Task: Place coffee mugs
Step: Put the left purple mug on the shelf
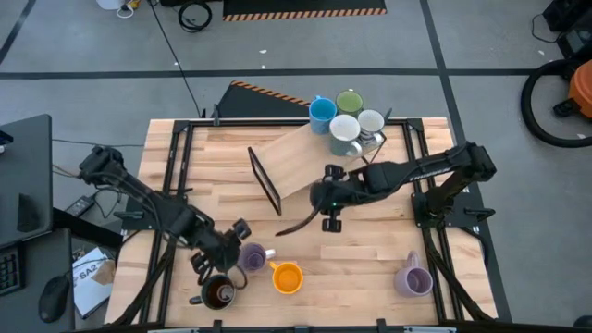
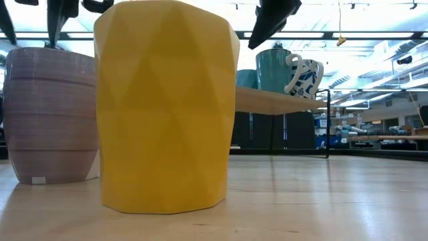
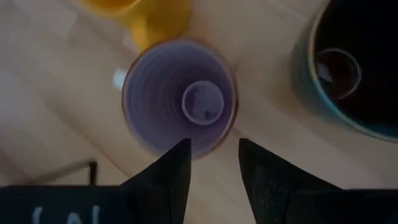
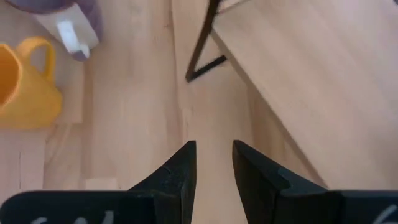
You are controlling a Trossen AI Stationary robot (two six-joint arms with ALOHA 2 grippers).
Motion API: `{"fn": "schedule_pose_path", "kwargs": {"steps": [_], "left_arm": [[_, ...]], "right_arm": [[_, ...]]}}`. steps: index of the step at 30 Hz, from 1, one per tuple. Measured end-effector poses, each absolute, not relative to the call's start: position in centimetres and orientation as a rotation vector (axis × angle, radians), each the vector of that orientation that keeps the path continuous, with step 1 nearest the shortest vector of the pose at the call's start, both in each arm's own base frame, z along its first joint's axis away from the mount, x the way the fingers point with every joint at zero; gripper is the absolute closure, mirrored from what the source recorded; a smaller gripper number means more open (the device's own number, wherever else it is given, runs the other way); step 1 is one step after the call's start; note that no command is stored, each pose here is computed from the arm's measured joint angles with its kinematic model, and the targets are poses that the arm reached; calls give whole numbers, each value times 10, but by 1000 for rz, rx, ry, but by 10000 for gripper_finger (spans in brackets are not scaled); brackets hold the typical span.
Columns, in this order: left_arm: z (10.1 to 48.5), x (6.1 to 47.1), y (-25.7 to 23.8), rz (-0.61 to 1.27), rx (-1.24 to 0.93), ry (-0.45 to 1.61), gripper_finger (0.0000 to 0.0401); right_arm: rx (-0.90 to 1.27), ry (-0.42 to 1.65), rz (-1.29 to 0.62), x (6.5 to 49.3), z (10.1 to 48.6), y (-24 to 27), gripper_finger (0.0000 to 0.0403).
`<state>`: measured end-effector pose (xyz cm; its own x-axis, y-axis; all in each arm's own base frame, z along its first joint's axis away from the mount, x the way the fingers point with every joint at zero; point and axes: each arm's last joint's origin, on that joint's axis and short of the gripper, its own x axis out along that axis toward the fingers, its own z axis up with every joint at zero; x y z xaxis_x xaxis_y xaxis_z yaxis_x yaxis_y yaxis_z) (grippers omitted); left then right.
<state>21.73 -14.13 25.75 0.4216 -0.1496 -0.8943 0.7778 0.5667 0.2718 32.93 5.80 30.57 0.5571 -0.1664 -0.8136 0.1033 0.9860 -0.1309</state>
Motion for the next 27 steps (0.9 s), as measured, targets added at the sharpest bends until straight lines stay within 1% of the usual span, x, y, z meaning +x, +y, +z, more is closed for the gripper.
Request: {"fn": "schedule_pose_path", "kwargs": {"steps": [8,12,19,23,27], "left_arm": [[240,221,-166,-734,945,920,260],[224,229,-172,-763,994,961,260],[198,240,-176,-759,1050,1042,262],[192,241,-176,-794,1046,1067,287],[191,243,-174,-791,1033,1080,340]], "right_arm": [[-70,937,-152,329,291,71,293],[-60,912,-143,330,292,76,293],[-58,883,-121,331,294,83,293],[-45,882,-122,330,294,86,293],[-42,881,-118,329,294,89,293]]}}
